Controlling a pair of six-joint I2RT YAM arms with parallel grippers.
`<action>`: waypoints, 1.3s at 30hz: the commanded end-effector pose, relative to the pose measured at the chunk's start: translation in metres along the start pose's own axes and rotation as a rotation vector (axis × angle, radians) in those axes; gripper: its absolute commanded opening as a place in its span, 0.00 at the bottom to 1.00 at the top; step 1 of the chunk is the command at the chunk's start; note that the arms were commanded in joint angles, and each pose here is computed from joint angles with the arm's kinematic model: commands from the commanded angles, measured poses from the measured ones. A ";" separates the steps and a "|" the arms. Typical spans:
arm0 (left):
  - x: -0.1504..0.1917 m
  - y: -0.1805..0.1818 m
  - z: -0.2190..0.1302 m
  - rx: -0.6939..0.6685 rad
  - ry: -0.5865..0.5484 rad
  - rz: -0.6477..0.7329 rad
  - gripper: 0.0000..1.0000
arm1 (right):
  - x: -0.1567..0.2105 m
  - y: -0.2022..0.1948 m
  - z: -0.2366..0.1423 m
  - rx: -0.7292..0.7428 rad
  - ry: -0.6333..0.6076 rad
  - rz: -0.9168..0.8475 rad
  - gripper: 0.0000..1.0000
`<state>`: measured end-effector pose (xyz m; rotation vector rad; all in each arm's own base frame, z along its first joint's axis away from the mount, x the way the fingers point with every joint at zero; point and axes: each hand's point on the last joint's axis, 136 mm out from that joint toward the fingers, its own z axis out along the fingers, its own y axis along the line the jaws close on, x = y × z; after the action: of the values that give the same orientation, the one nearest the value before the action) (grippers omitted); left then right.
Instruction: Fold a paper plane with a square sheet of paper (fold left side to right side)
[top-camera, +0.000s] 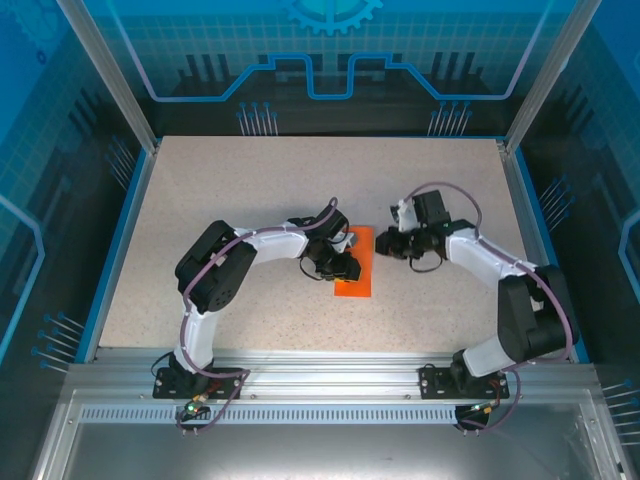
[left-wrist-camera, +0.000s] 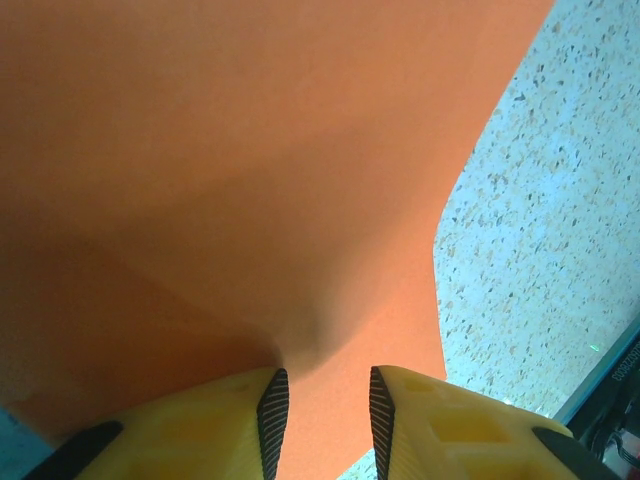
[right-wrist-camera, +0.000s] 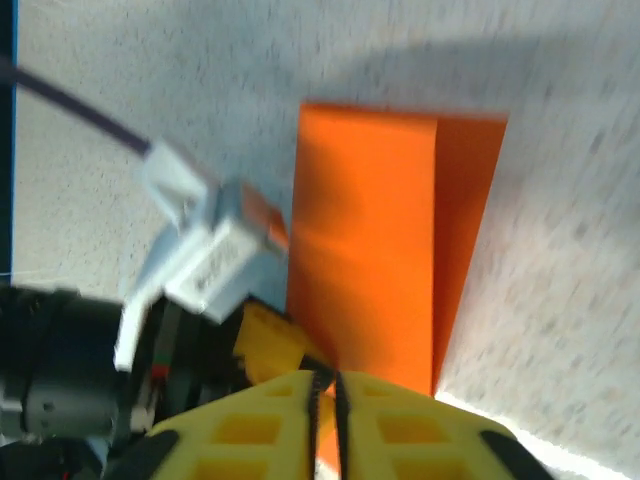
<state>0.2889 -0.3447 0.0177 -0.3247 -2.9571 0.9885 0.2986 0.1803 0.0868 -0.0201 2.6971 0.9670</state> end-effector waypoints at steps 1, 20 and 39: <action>0.019 0.024 0.020 -0.094 0.062 -0.048 0.34 | 0.050 -0.005 0.018 -0.015 0.115 0.077 0.10; 0.011 0.011 0.013 -0.081 0.048 -0.030 0.35 | 0.078 -0.041 0.063 0.143 0.251 0.091 0.08; -0.034 0.008 -0.002 -0.024 -0.048 -0.036 0.40 | 0.098 -0.076 0.060 0.282 0.315 0.102 0.06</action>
<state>0.2969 -0.3484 0.0215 -0.2999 -2.9407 0.9473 0.2531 0.2008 0.0075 -0.0211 2.9653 0.9320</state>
